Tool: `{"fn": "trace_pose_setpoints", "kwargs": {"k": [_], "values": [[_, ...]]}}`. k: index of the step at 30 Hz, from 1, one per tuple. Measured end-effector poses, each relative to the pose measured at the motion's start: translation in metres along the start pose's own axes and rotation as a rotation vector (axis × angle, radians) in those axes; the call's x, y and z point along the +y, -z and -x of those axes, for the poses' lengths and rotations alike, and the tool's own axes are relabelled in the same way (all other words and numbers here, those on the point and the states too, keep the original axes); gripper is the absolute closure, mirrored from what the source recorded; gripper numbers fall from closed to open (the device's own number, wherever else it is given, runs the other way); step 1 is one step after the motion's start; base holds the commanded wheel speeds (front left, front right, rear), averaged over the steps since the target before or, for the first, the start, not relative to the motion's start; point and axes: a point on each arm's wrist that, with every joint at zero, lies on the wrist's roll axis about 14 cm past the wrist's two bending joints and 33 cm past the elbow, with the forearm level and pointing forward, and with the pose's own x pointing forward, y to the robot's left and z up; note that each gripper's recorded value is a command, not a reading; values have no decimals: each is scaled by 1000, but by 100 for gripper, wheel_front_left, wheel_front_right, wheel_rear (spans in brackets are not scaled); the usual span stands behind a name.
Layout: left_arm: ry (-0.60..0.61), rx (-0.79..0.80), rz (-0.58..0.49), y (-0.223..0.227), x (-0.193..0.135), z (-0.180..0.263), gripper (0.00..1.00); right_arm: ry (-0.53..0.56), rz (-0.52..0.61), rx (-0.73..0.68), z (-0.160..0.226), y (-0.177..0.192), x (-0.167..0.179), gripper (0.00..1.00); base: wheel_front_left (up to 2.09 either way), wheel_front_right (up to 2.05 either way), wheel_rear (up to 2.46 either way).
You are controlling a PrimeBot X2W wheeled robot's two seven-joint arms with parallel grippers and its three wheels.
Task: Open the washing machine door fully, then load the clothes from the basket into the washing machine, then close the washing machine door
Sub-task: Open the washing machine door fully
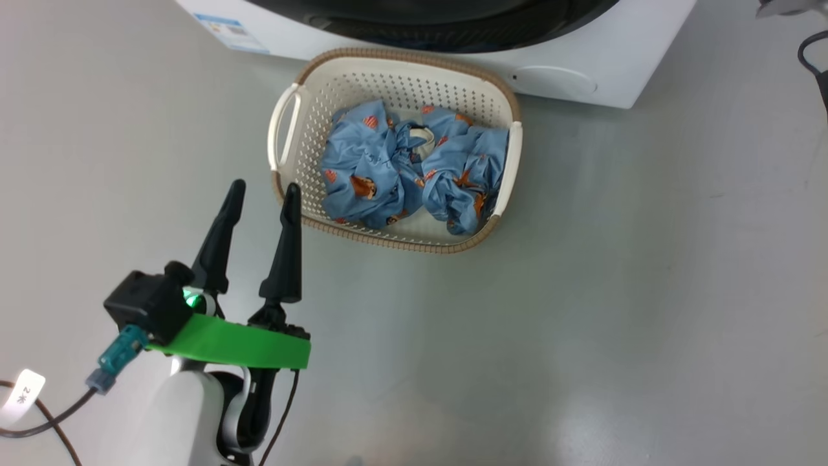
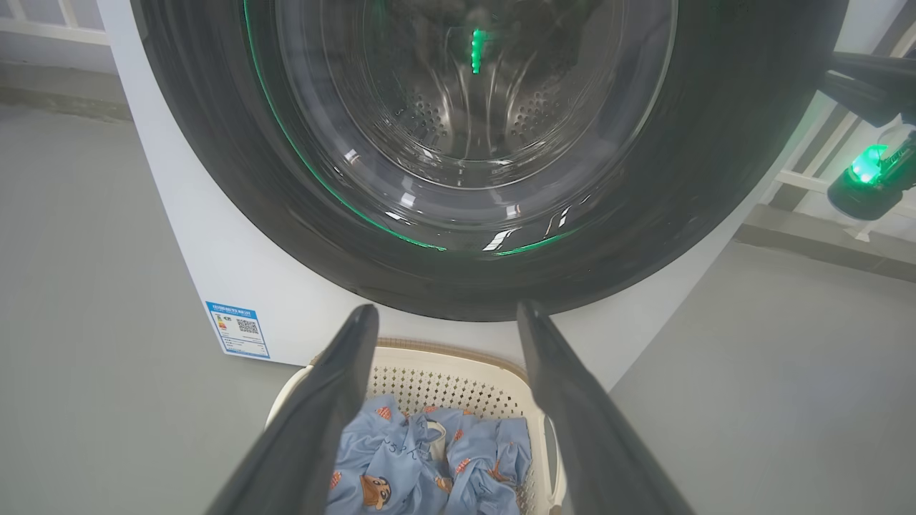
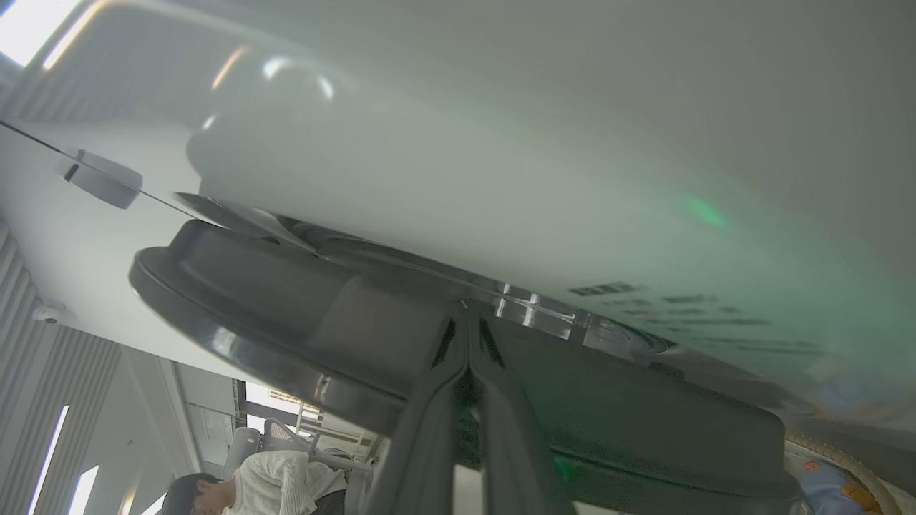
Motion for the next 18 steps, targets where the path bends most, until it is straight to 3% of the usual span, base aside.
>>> {"fn": "trace_pose_setpoints", "kwargs": {"k": [7,18], "values": [[-23,7,15,4,6,-1,0,15,8,16,-13,4,-13,100,0,0,0],[-23,-11,23,-4,6,1,0,-4,51,98,-14,23,2,100,0,0,0]]}}
